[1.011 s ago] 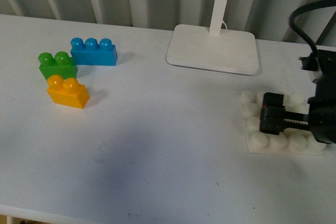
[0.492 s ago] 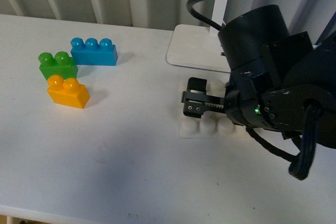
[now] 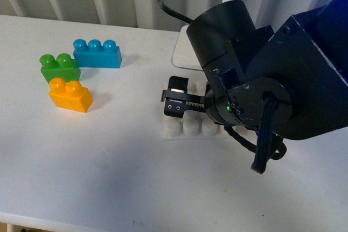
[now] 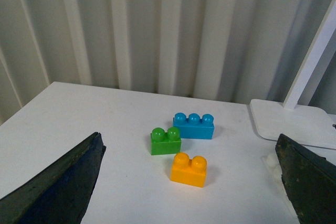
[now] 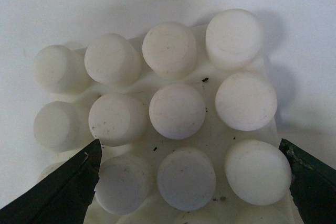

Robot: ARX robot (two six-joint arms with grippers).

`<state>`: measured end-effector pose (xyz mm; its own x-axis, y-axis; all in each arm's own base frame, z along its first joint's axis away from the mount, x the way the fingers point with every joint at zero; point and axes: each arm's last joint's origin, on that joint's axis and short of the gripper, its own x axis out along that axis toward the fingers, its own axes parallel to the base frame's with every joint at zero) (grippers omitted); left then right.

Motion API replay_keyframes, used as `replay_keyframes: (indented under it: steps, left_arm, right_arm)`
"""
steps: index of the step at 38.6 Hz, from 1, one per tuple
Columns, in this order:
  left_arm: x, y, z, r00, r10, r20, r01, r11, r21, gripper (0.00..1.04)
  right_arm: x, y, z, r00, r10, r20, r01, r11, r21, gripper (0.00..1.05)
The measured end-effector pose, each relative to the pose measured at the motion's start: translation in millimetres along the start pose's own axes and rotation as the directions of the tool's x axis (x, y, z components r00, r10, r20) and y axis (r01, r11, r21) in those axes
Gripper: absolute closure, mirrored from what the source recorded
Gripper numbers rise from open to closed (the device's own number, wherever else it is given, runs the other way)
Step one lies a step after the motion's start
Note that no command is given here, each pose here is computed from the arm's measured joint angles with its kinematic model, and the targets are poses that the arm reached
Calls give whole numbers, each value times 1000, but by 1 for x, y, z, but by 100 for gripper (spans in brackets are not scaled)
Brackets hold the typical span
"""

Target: Insert yellow block into base center

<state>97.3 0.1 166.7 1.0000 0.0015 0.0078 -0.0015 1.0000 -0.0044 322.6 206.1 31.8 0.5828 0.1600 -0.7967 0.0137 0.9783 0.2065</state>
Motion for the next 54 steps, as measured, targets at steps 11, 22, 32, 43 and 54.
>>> replay_keyframes:
  steps: [11, 22, 32, 43, 54]
  left_arm:
    - [0, 0, 0, 1000, 0, 0, 0, 1000, 0, 6]
    - [0, 0, 0, 1000, 0, 0, 0, 1000, 0, 6]
    - [0, 0, 0, 1000, 0, 0, 0, 1000, 0, 6]
    - [0, 0, 0, 1000, 0, 0, 0, 1000, 0, 6]
    - [0, 0, 0, 1000, 0, 0, 0, 1000, 0, 6]
  right_arm:
    - [6, 22, 2, 1000, 13, -1, -13, 1000, 3, 9]
    - [9, 33, 4, 1000, 23, -3, -23, 1000, 8, 9]
    - [12, 43, 6, 999, 36, -3, -36, 999, 10, 9]
    - [14, 54, 7, 998, 62, -7, -61, 998, 28, 9]
    - [15, 57, 10, 997, 73, -5, -73, 997, 36, 9]
